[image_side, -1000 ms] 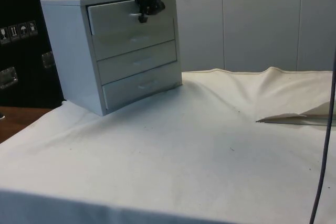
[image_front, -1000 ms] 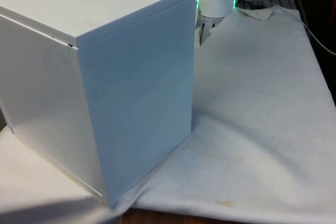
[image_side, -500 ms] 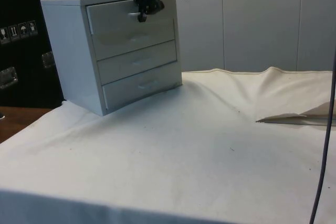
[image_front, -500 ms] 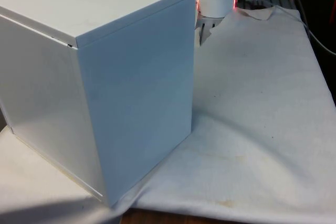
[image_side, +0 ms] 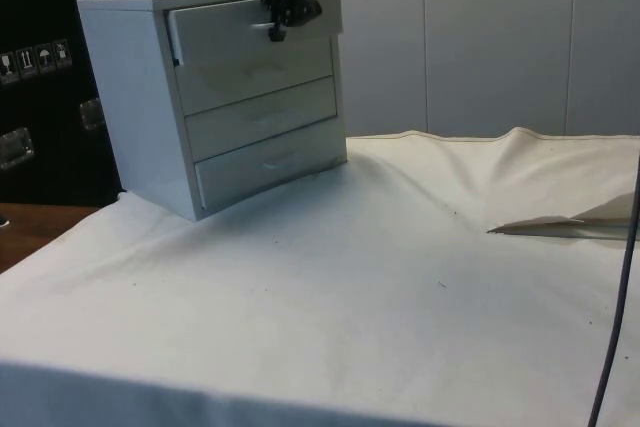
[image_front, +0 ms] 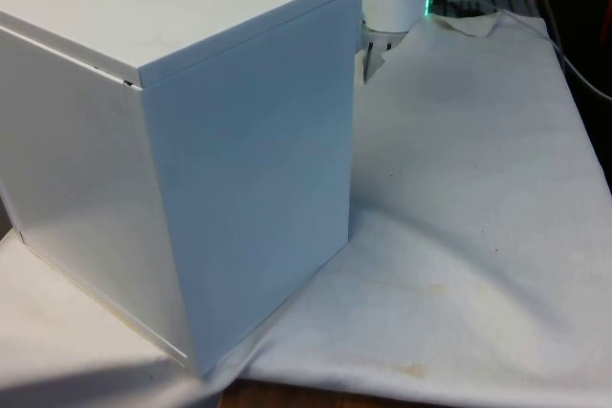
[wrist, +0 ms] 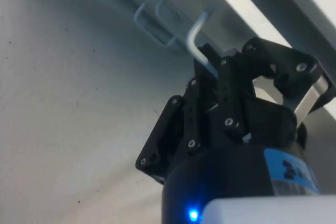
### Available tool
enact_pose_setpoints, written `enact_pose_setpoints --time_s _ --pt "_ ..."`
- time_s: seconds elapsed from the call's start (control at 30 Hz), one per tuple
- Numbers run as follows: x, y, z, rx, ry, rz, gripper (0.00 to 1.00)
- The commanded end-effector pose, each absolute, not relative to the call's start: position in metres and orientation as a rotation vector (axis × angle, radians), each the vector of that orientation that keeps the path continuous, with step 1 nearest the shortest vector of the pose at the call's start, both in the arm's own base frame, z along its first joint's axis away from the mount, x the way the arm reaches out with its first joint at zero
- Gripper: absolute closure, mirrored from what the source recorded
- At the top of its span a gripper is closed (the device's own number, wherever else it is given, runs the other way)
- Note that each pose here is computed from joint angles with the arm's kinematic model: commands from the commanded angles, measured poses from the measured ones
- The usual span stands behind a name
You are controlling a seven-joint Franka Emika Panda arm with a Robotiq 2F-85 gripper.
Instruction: Open the drawer, then close it.
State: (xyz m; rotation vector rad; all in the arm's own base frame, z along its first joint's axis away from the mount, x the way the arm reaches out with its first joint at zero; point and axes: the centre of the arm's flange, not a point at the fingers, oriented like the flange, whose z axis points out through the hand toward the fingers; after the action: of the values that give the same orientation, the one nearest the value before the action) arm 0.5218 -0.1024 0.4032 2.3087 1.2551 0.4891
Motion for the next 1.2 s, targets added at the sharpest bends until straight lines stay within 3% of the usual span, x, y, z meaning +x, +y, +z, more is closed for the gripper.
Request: enact_pose_setpoints --time_s 0.0,1.17 --pt "0.520 -0.104 0.406 2.295 1.245 0.501 1.00" --pt "0.461 -0.076 0.402 2.255 1.287 0.563 1.00"
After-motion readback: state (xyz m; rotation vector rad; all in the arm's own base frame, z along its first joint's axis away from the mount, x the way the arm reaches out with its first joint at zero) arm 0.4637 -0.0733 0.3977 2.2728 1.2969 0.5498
